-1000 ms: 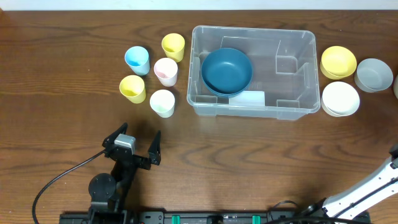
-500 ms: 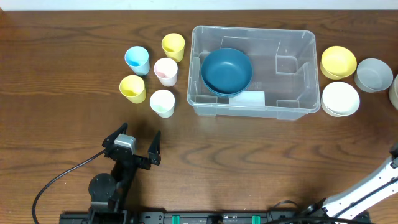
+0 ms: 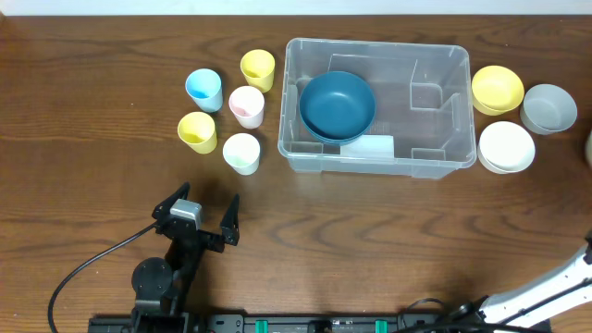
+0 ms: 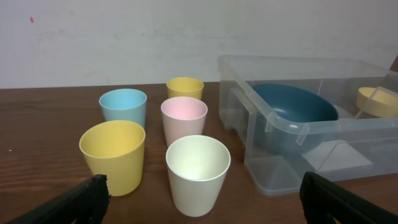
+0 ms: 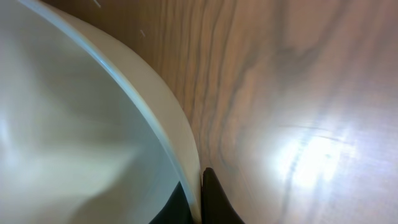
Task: Pack container
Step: 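Lift the white bowl and place it onto the teal bowls in the bin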
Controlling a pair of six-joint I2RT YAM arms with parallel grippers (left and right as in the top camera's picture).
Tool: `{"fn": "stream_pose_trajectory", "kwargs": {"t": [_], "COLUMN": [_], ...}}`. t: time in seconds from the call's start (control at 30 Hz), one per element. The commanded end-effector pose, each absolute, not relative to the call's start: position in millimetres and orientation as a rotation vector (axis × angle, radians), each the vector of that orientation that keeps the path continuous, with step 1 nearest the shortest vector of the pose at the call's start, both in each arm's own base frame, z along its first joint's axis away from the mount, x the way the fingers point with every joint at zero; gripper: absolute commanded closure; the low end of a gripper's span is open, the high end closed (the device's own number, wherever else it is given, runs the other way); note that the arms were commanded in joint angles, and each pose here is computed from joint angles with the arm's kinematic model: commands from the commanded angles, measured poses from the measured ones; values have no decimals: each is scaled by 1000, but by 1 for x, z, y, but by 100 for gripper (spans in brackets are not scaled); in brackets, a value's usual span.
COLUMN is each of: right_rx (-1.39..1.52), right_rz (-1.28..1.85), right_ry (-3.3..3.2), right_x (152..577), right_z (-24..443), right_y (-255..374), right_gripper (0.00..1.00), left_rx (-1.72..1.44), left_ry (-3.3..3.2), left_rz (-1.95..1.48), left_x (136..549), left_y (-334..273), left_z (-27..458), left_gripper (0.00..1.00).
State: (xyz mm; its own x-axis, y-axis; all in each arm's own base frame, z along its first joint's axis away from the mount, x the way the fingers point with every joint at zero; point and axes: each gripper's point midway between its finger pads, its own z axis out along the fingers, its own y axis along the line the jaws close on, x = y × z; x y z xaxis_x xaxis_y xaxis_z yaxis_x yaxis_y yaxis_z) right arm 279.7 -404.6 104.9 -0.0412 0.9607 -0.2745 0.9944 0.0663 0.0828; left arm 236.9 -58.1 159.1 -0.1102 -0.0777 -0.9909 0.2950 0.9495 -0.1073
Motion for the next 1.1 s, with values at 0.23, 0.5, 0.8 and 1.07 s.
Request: {"fn": "stream_pose_trajectory", "kwargs": {"t": [0.23,0.5,0.8,1.07], "right_rx": [1489,829,472,363], "right_rz": [334,648,617,585], "right_ry": [1770,2094,2446,2693], "right_x": [332,420,460,463], "right_z": [332,370,297,212], "right_y": [-310,-103,75,144], "right_gripper": [98,99,99,99], "left_rx": [184,184,184,184], "left_ry": [1697,1697,1697,1697], "left_rz": [-321,-321,-321,-321], "left_x": [236,236,236,236], "left_y": [-60,-60,-60,-60], "left_z": [143,143,143,143], "left_gripper": [2,2,2,2]}}
